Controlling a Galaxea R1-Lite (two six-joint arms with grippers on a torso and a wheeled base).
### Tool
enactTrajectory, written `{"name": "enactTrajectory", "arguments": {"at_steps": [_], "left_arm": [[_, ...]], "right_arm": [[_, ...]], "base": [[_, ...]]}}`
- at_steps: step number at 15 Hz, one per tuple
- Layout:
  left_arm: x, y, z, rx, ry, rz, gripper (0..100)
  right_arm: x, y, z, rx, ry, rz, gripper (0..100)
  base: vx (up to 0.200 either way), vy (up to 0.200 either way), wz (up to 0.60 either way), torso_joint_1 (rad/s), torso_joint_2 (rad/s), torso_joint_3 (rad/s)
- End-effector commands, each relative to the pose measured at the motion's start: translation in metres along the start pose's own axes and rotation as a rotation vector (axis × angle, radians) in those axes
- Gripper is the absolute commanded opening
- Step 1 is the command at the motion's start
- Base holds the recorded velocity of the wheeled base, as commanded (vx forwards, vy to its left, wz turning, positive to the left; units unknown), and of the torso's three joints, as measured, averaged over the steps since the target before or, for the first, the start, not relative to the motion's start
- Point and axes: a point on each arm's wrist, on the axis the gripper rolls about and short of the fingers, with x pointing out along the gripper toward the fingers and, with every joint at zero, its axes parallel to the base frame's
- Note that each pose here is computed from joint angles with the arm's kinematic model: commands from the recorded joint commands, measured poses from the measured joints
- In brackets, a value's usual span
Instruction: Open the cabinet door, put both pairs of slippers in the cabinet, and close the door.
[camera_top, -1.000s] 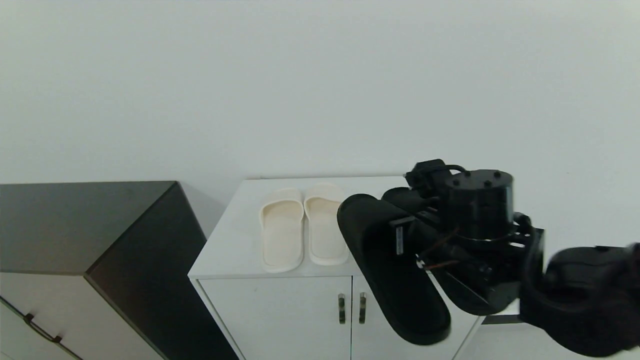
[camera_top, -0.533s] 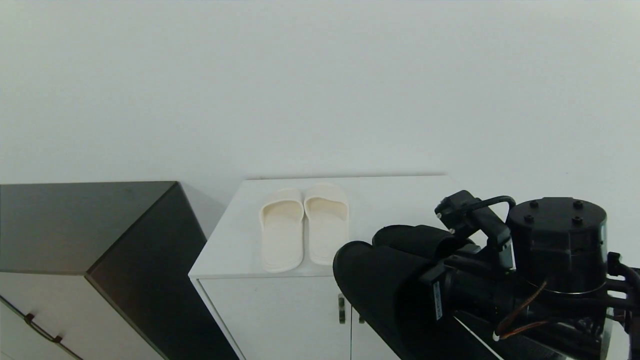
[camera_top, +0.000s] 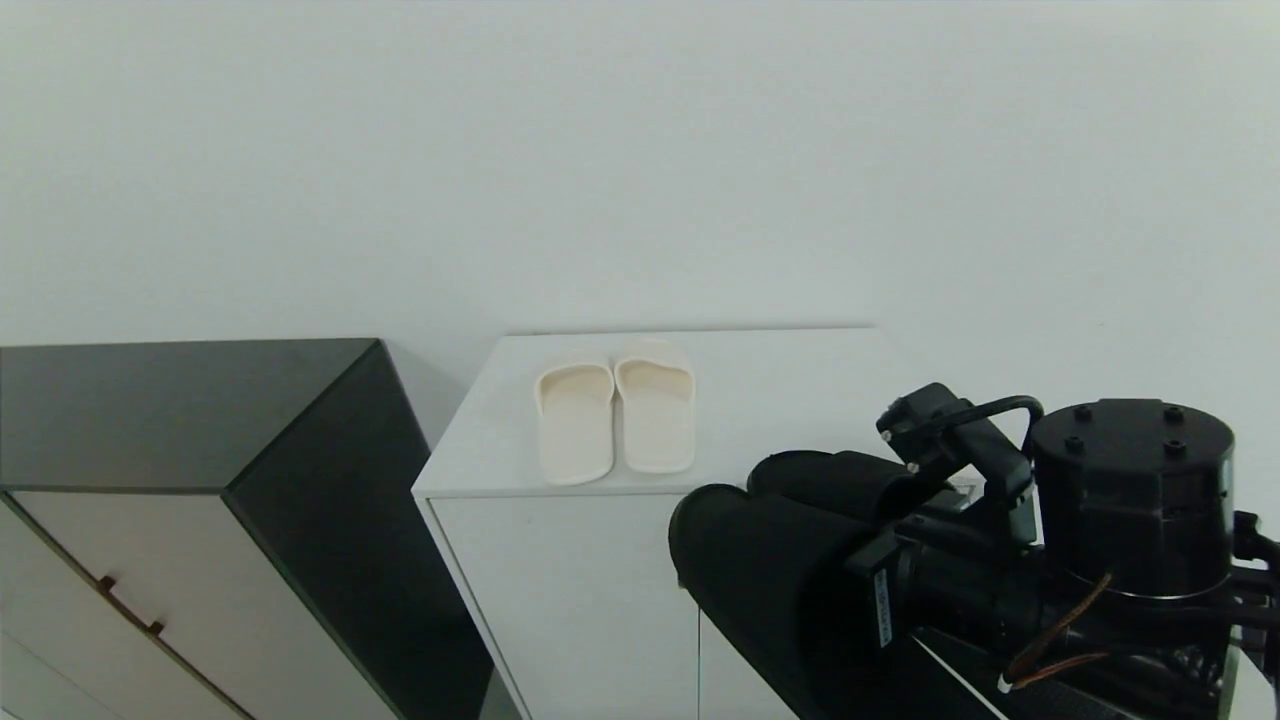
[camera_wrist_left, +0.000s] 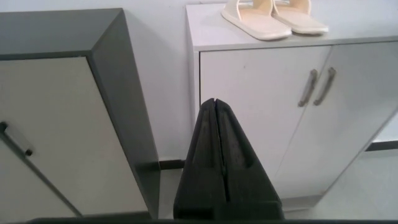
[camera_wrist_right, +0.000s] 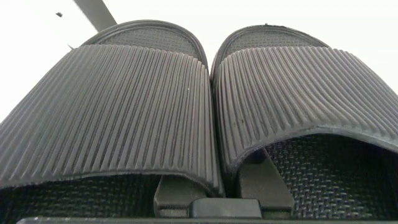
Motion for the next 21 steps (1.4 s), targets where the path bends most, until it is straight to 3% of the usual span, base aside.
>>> {"name": "enactTrajectory", "arguments": {"at_steps": [1,17,21], "left_arm": [[0.0001,0.0000,0.0001,0.000,0.001,0.001,0],[0.0001,0.0001,0.0001,-0.011,0.001,0.006,0],[0.0001,0.0001,0.0001,-0.011,0.001,0.006,0]], "right_arm": [[0.0003,-0.0006,-0.0012,0.000,0.004,-0.001,0],[-0.0034,-0.0030,-0.0080,-0.021,0.012,-0.002,0],[-0.0011,-0.0029,-0.0098,-0.023,0.021,-0.003,0]], "base": [[-0.200,0.000,0.00,0.002,0.00,-0.002],[0.000,0.000,0.00,0.000,0.00,0.000],[0.000,0.000,0.00,-0.149,0.36,0.199]]}}
